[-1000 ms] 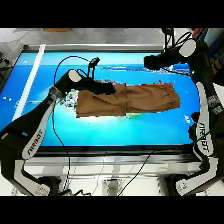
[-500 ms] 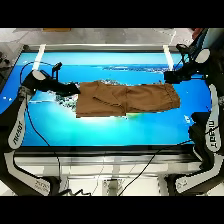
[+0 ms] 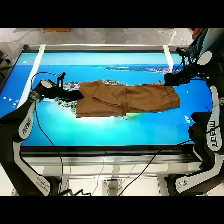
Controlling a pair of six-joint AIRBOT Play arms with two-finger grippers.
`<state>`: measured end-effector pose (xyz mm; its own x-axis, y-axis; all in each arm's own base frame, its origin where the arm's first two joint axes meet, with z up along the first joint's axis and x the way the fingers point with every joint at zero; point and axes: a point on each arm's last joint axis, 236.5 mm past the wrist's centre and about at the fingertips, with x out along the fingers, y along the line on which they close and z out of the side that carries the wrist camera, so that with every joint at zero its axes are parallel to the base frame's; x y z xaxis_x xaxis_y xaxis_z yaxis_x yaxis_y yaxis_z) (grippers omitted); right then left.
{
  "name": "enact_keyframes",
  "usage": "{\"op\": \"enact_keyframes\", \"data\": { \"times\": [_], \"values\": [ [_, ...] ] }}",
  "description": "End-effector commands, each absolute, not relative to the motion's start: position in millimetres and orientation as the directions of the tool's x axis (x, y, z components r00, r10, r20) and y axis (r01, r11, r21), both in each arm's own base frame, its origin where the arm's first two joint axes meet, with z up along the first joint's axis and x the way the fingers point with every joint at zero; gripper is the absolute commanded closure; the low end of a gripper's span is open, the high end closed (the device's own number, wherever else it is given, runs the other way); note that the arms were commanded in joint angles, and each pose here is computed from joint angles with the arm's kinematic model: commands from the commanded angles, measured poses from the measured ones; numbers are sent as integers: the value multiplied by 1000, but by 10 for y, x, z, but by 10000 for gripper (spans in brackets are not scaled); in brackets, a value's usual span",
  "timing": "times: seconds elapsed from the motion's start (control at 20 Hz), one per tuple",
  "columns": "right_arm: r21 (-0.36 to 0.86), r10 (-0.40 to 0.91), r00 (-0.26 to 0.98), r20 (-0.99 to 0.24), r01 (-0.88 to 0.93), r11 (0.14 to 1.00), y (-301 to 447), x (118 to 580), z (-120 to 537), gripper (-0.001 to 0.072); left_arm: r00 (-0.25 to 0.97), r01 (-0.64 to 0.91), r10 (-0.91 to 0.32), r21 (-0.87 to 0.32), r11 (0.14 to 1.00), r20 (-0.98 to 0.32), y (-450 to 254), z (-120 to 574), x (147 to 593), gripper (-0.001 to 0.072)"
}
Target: Fold the clothes and pants, and hang the long-sleeved shirts on hangers.
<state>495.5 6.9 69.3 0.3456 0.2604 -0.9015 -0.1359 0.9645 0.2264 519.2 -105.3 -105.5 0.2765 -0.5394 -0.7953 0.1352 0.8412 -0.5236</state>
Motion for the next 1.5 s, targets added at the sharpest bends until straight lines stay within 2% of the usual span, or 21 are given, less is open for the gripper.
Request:
{"op": "enact_keyframes", "data": {
  "times": [0.0, 0.05, 0.25, 0.45, 0.7, 0.9, 1.1, 1.3, 1.45],
  "values": [
    [238, 275, 367, -889, -142, 961, 109, 5008, 720, 686, 255, 129, -593, -581, 804, -764, -1288, -1069, 5160, 668],
    [248, 284, 368, -885, -143, 958, 130, 5009, 728, 686, 249, 136, -602, -588, 797, -758, -1314, -1032, 5149, 695],
    [259, 295, 364, -883, -146, 955, 158, 5001, 733, 685, 230, 246, -608, -559, 792, -760, -1316, -497, 5097, 698],
    [343, 384, 363, -849, -176, 923, 399, 5011, 798, 686, 345, 347, -553, -445, 826, -758, -1269, 574, 5089, 700],
    [372, 442, 307, -843, -262, 891, 1055, 4946, 592, 686, 418, 412, -555, -394, 822, -719, -1358, 1612, 4727, 700],
    [378, 469, 353, -810, -297, 877, 1809, 5006, 331, 686, 418, 471, -571, -369, 802, -707, -1467, 1963, 4414, 699],
    [457, 516, 449, -730, -242, 856, 2756, 5075, 102, 687, 442, 486, -573, -353, 799, -690, -1479, 2127, 4335, 697],
    [542, 575, 403, -712, -205, 815, 3808, 4739, -468, 688, 424, 513, -624, -394, 762, -656, -1647, 2204, 4294, 695],
    [585, 607, 364, -707, -181, 790, 4313, 4431, -792, 687, 428, 529, -641, -398, 750, -637, -1775, 2221, 4326, 696]
  ]
}}
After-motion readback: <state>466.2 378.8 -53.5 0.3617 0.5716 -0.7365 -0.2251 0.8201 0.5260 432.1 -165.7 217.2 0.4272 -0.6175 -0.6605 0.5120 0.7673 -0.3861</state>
